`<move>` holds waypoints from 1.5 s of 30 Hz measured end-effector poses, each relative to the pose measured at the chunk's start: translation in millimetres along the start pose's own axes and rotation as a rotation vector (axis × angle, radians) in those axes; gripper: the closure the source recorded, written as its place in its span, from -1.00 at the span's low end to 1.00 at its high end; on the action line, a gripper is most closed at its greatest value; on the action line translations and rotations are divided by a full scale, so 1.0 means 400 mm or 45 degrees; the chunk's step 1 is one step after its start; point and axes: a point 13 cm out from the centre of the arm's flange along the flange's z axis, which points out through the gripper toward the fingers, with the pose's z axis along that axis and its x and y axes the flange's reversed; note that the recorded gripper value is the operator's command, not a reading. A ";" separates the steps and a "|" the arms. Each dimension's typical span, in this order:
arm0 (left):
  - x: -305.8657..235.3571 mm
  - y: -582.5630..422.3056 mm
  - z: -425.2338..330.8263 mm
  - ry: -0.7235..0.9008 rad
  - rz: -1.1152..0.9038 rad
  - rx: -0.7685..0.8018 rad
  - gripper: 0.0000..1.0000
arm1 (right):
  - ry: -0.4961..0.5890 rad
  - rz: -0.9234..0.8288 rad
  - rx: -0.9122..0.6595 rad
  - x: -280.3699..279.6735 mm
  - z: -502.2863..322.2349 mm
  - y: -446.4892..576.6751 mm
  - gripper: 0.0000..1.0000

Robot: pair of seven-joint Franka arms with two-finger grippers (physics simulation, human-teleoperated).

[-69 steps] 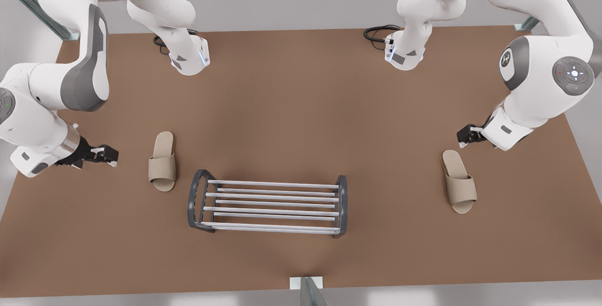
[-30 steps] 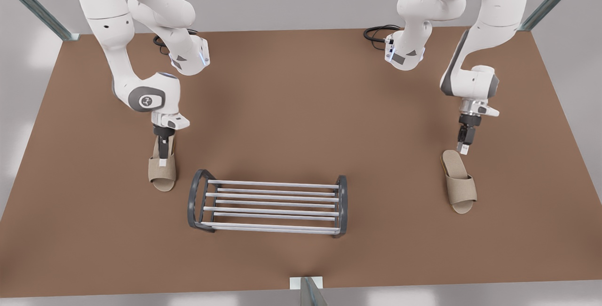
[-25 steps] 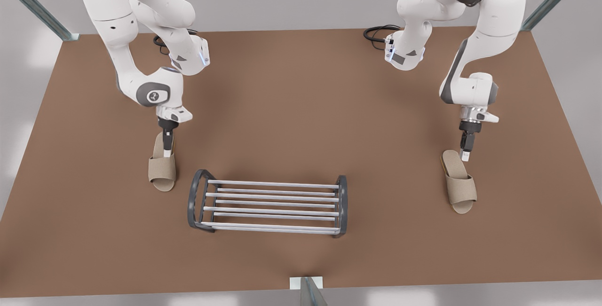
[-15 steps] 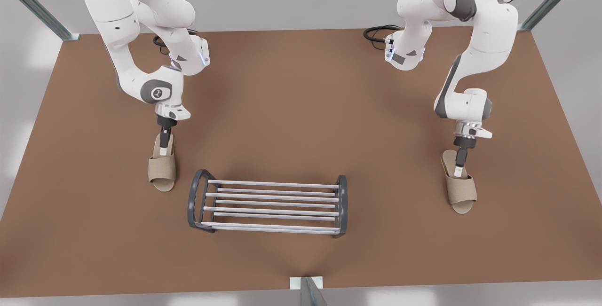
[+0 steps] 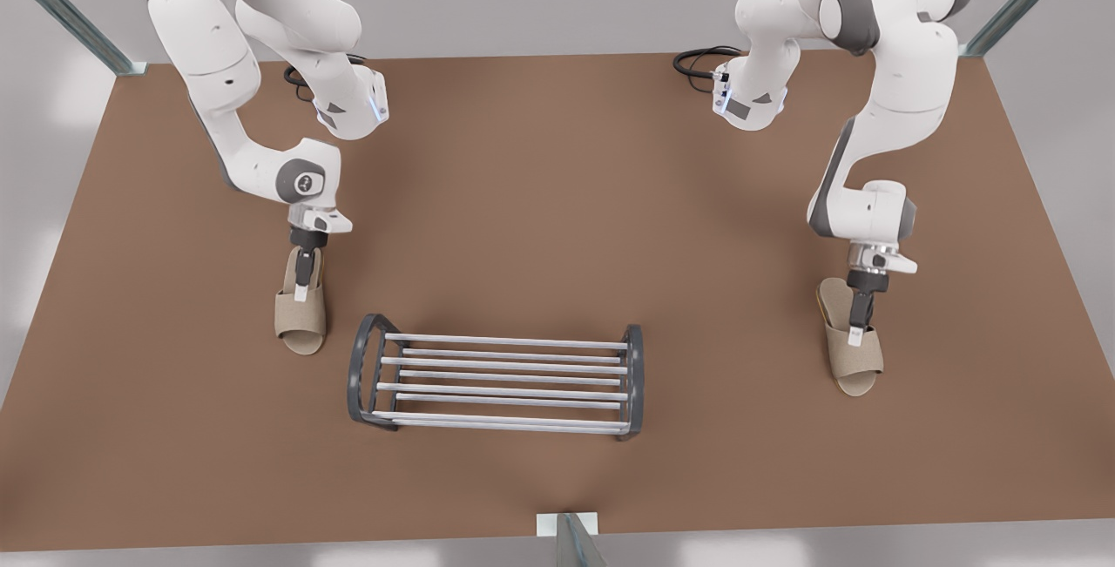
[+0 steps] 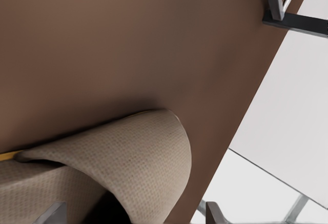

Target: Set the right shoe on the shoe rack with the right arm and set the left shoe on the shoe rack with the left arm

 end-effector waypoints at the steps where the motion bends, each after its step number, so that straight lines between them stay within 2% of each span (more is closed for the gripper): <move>1: 0.002 -0.001 0.004 0.002 0.002 0.002 -1.00 | 0.003 -0.004 0.014 -0.004 0.004 0.002 -1.00; 6: 0.015 0.002 0.018 0.013 0.002 0.002 -1.00 | 0.033 -0.007 0.095 0.006 0.020 -0.024 -1.00; 8: 0.016 -0.006 0.024 0.015 0.001 0.009 -0.57 | 0.041 -0.003 0.117 0.011 0.025 -0.032 -1.00; 9: 0.014 -0.010 0.027 0.015 0.000 0.012 -0.46 | 0.045 0.001 0.124 0.013 0.027 -0.033 -1.00; 17: 0.022 -0.006 0.031 0.026 -0.011 0.011 -0.03 | 0.052 0.033 0.155 0.026 0.038 -0.034 -1.00; 19: 0.022 -0.006 0.031 0.027 -0.014 0.011 0.16 | 0.049 0.044 0.155 0.025 0.041 -0.030 -0.73; 21: 0.025 -0.007 0.031 0.030 -0.016 0.011 0.20 | 0.049 0.055 0.160 0.026 0.042 -0.033 -0.63; 23: 0.029 -0.009 0.033 0.033 -0.018 0.013 0.24 | 0.049 0.066 0.166 0.028 0.042 -0.038 -0.61; 25: 0.029 -0.013 0.033 0.034 -0.019 0.016 0.28 | 0.049 0.077 0.168 0.029 0.043 -0.040 -0.43; 29: 0.027 -0.041 0.043 0.034 -0.017 0.037 0.45 | 0.046 0.094 0.170 0.031 0.043 -0.040 -0.26; 34: -0.015 -0.218 0.081 0.017 0.021 0.114 0.54 | 0.040 0.109 0.171 0.031 0.044 -0.038 0.13; 40: -0.052 -0.576 0.019 -0.005 0.078 0.197 0.57 | 0.037 0.126 0.171 0.031 0.044 -0.038 0.23; 45: 0.098 -1.031 -0.029 0.083 0.122 0.279 0.57 | 0.036 0.137 0.173 0.032 0.045 -0.041 0.35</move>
